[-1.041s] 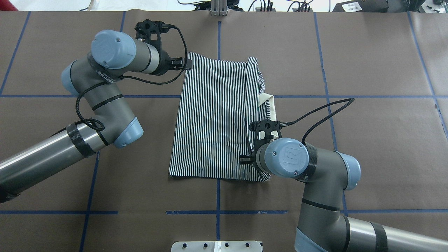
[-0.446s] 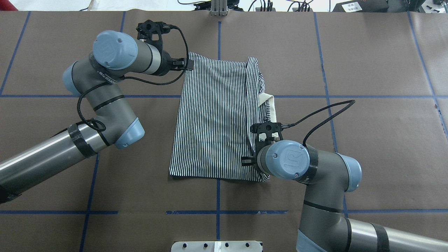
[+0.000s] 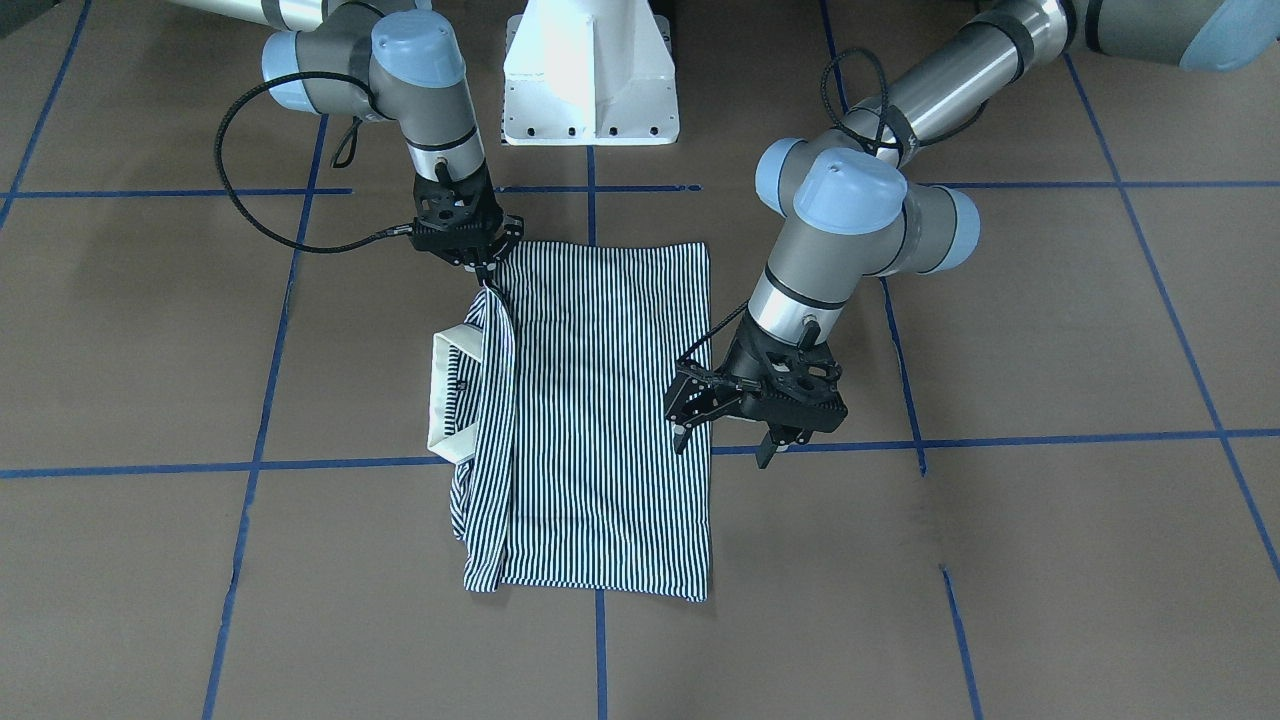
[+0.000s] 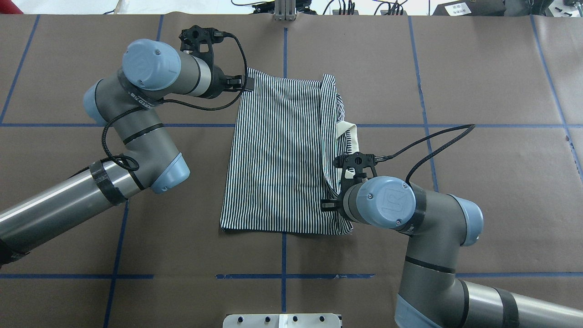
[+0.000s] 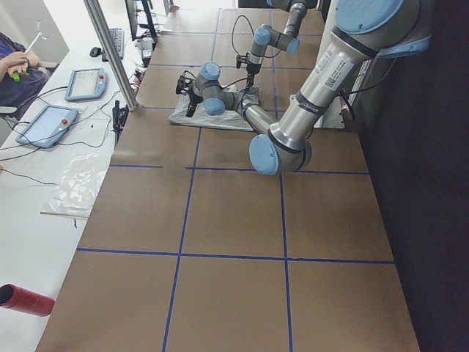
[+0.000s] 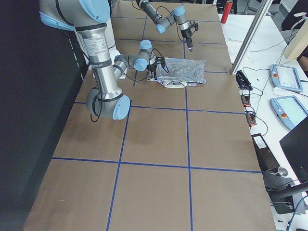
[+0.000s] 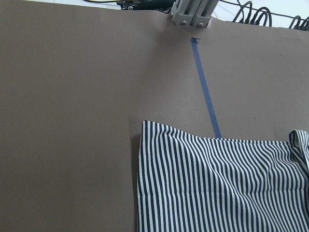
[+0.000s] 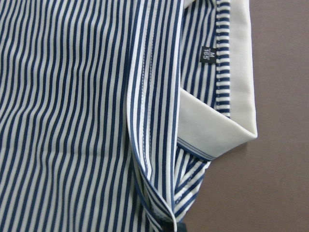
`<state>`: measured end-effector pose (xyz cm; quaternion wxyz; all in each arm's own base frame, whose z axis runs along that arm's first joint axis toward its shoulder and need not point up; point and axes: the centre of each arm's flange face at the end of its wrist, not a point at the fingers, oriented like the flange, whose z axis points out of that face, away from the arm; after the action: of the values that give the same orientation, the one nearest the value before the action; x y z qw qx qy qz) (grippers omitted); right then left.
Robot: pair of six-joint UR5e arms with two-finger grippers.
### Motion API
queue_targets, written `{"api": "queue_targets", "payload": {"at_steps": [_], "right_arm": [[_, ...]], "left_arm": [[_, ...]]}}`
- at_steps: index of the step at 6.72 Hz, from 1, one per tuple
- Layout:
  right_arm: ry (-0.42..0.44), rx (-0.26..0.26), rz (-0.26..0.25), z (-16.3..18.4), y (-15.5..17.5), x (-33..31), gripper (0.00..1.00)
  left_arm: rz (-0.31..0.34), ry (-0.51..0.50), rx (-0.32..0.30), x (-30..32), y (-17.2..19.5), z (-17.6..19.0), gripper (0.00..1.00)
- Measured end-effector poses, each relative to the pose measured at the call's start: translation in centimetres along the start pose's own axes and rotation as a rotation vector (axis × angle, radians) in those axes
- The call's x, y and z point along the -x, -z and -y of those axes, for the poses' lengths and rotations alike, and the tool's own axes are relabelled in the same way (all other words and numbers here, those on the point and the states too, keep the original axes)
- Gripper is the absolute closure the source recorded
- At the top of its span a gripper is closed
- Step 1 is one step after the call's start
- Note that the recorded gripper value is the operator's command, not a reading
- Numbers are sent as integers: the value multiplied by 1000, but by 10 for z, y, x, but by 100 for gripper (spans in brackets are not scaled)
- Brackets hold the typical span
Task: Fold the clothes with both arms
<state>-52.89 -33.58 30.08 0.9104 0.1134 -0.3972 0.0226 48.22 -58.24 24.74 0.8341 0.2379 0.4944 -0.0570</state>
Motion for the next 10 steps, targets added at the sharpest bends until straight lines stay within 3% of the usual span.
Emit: {"api": "queue_targets", "payload": {"at_steps": [3, 4, 5, 8, 10], "right_arm": [[-16, 15, -29, -7, -3, -23, 100], [-19, 19, -40, -8, -6, -29, 37], [-20, 21, -46, -9, -7, -32, 0], [-40, 7, -59, 17, -2, -38, 0], [-28, -3, -131, 65, 2, -22, 0]], "left_arm": [[1, 0, 1, 1, 0, 0, 0], [2, 0, 1, 1, -1, 0, 0], [2, 0, 1, 1, -1, -1, 0], [-1, -1, 0, 1, -1, -1, 0], [-11, -3, -5, 2, 0, -1, 0]]}}
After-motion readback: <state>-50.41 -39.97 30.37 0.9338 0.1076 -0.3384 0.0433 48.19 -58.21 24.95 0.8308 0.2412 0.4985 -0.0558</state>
